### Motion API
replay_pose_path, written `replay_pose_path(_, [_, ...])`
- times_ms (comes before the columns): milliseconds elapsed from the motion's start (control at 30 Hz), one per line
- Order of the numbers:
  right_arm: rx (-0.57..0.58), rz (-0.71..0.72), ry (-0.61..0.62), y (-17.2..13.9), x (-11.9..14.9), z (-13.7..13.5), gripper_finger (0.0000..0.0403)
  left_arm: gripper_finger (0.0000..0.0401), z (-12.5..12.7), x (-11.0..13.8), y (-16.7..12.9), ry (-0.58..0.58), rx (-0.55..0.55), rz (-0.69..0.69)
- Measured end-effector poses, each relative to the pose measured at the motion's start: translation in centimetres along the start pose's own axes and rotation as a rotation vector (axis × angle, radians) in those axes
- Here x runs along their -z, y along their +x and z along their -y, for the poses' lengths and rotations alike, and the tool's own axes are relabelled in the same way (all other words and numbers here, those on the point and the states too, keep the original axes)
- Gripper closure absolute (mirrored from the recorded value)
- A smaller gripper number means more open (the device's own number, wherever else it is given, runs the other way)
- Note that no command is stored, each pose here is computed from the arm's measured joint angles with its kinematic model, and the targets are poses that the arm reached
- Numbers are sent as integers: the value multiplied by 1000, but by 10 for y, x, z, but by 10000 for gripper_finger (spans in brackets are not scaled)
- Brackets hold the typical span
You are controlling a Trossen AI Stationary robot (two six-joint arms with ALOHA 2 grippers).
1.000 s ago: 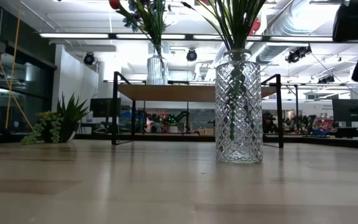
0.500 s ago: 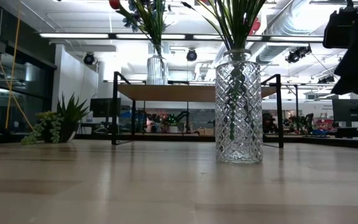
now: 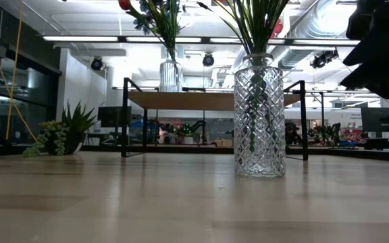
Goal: Pick and place flowers into a vace then onto a shelf
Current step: Put the transparent vase with flowers on the shelf
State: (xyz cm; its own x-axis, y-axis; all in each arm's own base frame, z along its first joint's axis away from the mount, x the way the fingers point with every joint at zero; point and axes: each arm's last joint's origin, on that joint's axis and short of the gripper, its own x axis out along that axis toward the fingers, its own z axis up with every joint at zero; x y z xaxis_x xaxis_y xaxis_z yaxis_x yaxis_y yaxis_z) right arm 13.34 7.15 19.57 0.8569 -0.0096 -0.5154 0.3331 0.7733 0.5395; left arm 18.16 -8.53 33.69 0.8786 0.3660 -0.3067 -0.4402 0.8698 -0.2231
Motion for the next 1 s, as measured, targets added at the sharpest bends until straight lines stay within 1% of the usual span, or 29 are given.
replay_pose_path(100, [-5, -8, -13, 0, 0, 0, 209, 59, 0, 0, 0, 0, 0, 0])
replay_pose_path(200, [-19, -29, -32, 0, 1, -1, 198, 59, 0, 0, 0, 0, 1, 0])
replay_pose_path(433, [-22, -32, -55, 0, 1, -1, 134, 59, 0, 0, 0, 0, 0, 0])
replay_pose_path(533, [-4, -3, -39, 0, 0, 0, 117, 59, 0, 0, 0, 0, 1, -1])
replay_pose_path(633, [8, 18, 17, 0, -1, 0, 112, 59, 0, 0, 0, 0, 1, -1])
replay_pose_path(700, [5, 14, 31, 0, 0, 0, 112, 59, 0, 0, 0, 0, 1, -1])
replay_pose_path(833, [-13, -16, 15, 0, 0, -1, 111, 59, 0, 0, 0, 1, 0, -1])
replay_pose_path(1000, [-1, 7, -26, 0, 0, -1, 111, 59, 0, 1, 0, 7, -3, -5])
